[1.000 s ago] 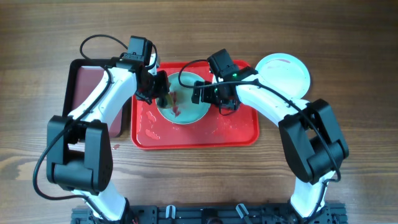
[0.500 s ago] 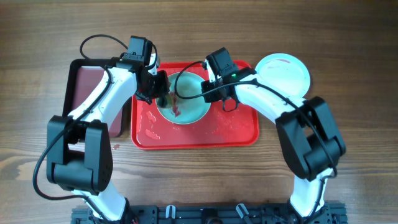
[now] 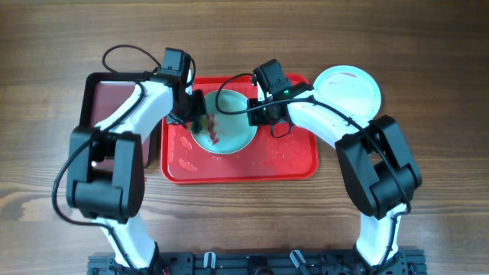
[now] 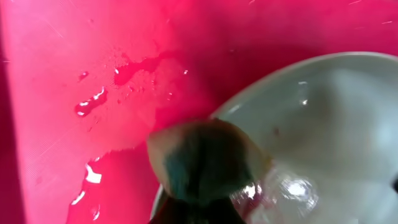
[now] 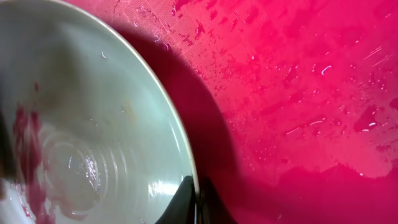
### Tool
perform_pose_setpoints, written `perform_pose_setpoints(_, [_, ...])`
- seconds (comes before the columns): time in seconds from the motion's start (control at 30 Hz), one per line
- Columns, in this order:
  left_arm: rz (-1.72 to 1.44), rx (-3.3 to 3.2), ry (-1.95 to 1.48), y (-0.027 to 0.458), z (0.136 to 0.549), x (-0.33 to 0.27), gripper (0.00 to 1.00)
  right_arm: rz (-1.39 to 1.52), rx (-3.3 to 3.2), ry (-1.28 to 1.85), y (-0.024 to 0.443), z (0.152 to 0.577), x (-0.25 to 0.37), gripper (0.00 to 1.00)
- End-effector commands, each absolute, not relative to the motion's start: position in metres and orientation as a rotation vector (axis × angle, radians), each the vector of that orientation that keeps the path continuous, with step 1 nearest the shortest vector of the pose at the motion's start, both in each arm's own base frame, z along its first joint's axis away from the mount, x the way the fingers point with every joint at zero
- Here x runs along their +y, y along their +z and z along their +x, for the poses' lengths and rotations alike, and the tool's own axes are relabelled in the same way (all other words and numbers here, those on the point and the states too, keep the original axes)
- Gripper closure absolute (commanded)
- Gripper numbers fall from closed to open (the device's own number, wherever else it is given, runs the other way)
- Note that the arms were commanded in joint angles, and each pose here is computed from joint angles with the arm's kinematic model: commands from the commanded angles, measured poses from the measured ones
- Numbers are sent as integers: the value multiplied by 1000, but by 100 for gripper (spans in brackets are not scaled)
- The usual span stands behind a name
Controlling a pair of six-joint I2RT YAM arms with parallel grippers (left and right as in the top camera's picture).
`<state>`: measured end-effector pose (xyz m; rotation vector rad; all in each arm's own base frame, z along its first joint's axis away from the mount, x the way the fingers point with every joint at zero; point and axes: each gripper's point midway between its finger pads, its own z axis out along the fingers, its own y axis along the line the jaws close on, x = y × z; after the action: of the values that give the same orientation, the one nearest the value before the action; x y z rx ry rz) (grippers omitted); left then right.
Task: Clean dirty plates on tray and stack at the side
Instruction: 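Scrub the held light-blue plate with the sponge in left gripper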
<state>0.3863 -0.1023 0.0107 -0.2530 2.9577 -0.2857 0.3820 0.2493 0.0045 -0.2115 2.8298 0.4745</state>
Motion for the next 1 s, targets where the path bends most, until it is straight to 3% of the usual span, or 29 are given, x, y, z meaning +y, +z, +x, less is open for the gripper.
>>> perform_pose_setpoints(0.0, [-233,3064,-192,-28,369,-107,96,-206,2882,483,-10,373,249,96])
perform_pose_setpoints(0.33, [128,3154,-445,-36,320,-212,96,-201,2876,589,-5,371,261,96])
perform_pose_setpoints(0.77, [-275,3161,-239,-41,348,-118,96,22,2948,833,-15,379,236,96])
perform_pose_setpoints(0.97, [-57,3189,-557,-36,328,-189,96,24,2953,942,-22,378,241,96])
